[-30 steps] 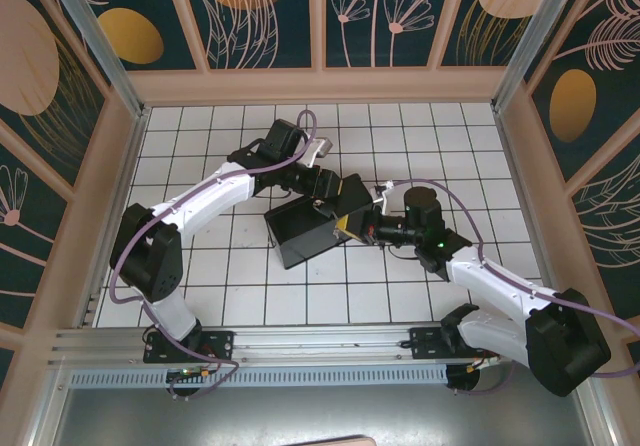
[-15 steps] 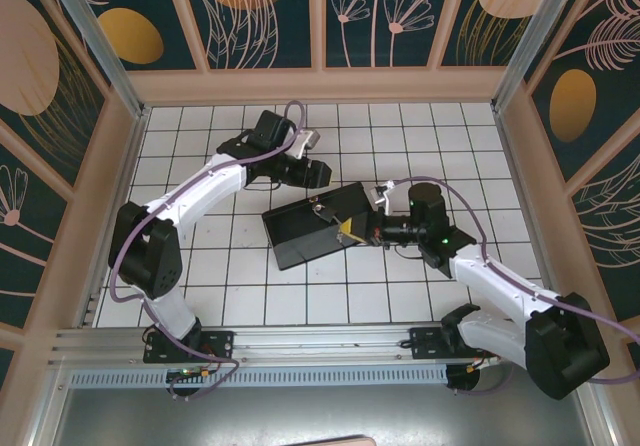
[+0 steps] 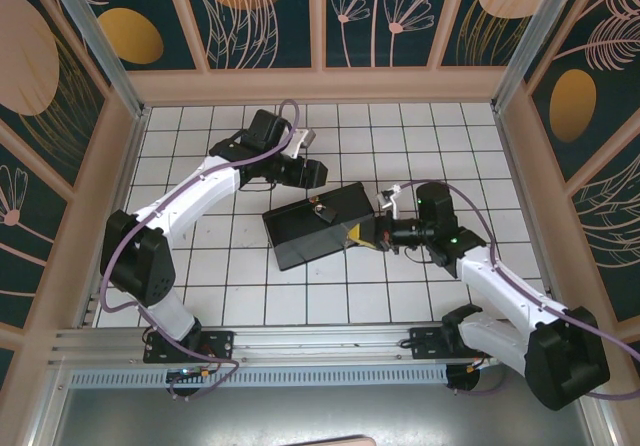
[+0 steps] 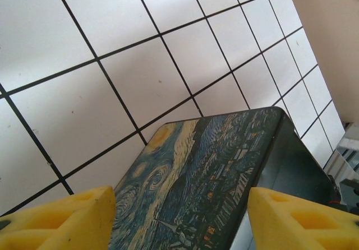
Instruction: Unlock the padlock with the key
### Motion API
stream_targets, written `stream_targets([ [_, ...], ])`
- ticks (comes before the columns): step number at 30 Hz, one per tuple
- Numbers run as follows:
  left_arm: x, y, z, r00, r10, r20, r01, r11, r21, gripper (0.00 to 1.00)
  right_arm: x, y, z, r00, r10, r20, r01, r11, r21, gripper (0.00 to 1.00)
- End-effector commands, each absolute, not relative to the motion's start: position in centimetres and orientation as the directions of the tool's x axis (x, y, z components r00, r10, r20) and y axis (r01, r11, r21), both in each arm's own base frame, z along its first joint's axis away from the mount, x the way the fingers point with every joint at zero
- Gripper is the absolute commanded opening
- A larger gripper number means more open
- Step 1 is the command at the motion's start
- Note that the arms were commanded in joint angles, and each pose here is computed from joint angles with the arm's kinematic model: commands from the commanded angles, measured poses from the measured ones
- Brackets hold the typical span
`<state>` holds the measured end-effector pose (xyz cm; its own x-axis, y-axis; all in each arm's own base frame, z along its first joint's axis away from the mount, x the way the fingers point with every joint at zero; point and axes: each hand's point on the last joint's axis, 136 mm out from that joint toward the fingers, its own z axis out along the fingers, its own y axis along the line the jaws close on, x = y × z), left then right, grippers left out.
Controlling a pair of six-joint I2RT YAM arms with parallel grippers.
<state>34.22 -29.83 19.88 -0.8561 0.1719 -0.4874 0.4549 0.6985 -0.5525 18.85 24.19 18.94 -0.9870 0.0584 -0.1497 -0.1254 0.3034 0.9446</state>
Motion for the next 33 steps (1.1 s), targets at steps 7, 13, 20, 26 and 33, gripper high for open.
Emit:
stream_targets([
  [7,32.6,-28.6,18.2,-0.856,0.257,-0.448,0.479,0.72,-0.503,0.64,20.8,24.5,20.7,-0.976,0.06,-0.208,-0.183,0.286,0.941,0.0],
  [13,33.6,-29.2,18.5,-0.827,0.32,-0.463,0.524,0.737,-0.427,0.71,21.1,24.4,20.3,-0.976,0.062,-0.21,-0.18,0.319,0.93,0.0],
  [20,32.1,-31.1,17.9,-0.786,0.433,-0.442,0.603,0.697,-0.389,0.73,21.4,24.2,19.1,-0.977,0.077,-0.199,-0.159,0.358,0.92,0.0],
  [26,29.7,-31.0,17.8,-0.749,0.504,-0.43,0.653,0.67,-0.352,0.72,21.8,24.1,18.5,-0.976,0.077,-0.202,-0.157,0.39,0.907,0.0],
  [33,29.6,-31.3,19.3,-0.72,0.52,-0.461,0.684,0.645,-0.341,0.73,22.4,23.9,17.7,-0.974,0.092,-0.205,-0.149,0.419,0.896,0.0],
])
